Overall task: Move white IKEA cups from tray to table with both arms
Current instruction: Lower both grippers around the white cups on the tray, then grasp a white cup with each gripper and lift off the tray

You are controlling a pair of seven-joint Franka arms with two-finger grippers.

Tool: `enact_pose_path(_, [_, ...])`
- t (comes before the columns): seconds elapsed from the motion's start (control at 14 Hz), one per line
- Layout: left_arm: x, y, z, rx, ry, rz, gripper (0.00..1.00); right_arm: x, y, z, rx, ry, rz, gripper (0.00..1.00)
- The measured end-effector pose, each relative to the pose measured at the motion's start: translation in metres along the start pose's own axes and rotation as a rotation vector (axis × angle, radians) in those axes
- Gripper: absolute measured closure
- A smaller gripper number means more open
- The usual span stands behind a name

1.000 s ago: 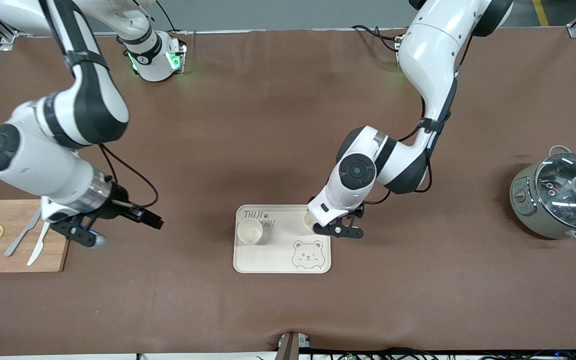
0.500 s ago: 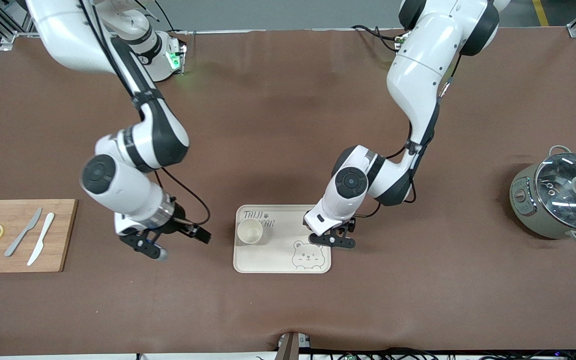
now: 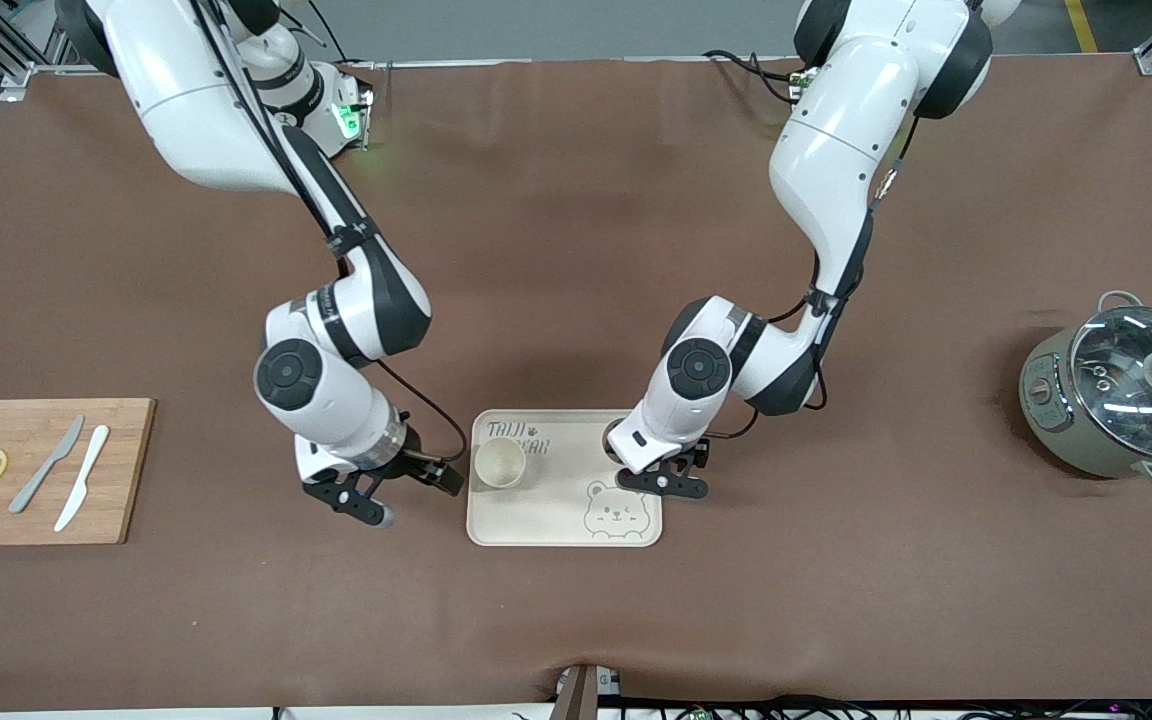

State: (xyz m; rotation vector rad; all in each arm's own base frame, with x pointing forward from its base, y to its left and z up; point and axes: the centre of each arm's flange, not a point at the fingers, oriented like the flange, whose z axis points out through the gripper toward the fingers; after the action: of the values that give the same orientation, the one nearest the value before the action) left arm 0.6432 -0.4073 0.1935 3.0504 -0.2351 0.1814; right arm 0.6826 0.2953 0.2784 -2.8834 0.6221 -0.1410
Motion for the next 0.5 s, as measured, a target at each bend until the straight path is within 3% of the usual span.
enact_pose_path(0.21, [0.002, 0.000, -0.003, -0.002, 0.005, -0.002, 0.12, -0.016, -0.011, 0.016, -0.007, -0.012, 0.002, 0.00])
enact_pose_path(0.5, [0.003, 0.000, -0.005, -0.002, 0.006, -0.003, 0.56, -0.031, -0.019, 0.029, -0.019, -0.027, -0.009, 0.00])
